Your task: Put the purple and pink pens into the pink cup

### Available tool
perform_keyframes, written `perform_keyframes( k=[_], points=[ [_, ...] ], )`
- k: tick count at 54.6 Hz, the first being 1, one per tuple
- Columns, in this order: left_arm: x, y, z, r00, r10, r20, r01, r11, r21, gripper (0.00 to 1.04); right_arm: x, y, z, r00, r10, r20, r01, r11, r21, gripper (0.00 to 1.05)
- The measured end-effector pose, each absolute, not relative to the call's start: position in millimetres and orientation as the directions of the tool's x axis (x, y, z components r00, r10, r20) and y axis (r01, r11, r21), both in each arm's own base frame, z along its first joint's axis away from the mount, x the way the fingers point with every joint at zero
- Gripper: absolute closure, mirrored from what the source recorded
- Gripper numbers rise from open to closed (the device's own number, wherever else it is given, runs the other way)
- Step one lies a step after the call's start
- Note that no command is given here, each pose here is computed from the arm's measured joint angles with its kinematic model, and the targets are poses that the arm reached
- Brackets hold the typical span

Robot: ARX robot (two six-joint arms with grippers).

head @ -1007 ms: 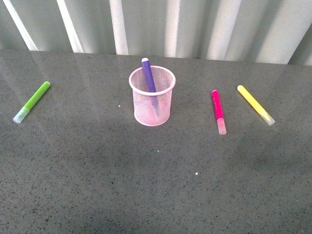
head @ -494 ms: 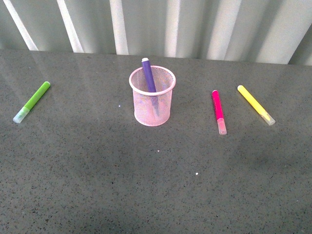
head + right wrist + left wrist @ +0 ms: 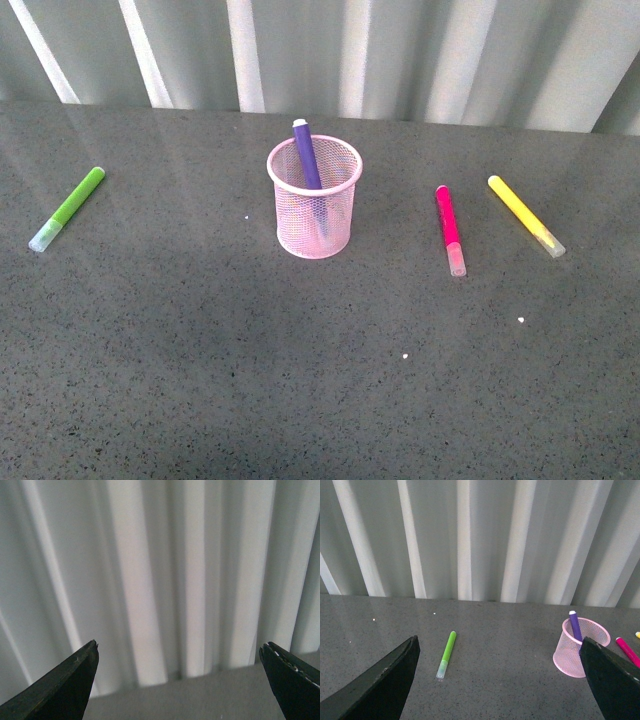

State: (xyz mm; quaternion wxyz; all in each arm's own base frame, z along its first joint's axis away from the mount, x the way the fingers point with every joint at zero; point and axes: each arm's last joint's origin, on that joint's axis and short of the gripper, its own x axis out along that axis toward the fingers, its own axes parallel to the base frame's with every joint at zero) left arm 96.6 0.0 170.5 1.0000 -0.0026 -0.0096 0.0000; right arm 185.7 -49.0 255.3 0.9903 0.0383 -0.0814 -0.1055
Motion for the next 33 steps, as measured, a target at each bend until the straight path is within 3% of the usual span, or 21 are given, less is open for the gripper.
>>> perform_keyframes(
  k=[6, 10, 16, 22, 33],
  points=[
    [97, 0, 171, 1.0, 0.0, 0.019, 0.0, 1.0, -0.005, 0.07, 253, -72, 265, 0.965, -0.262, 0.01, 0.259, 0.956, 0.136, 0.07],
    [97, 0, 171, 1.0, 0.0, 0.019, 0.0, 1.0, -0.005, 0.07, 318, -89, 246, 0.933, -0.289, -0.216, 0.326, 0.931, 0.162, 0.07],
    [97, 0, 171, 1.0, 0.0, 0.019, 0.0, 1.0, -0.005, 0.07, 391, -84, 203, 0.834, -0.21, -0.51, 0.322, 0.936, 0.141, 0.07],
    [97, 0, 171, 1.0, 0.0, 0.019, 0.0, 1.0, -0.005, 0.07, 413, -44, 166, 0.744, -0.076, -0.664, 0.162, 0.984, 0.068, 0.07],
    [97, 0, 170, 1.0, 0.0, 0.019, 0.0, 1.0, -0.005, 0.07, 413, 16, 143, 0.672, 0.114, -0.732, -0.15, 0.989, 0.016, 0.07]
  ],
)
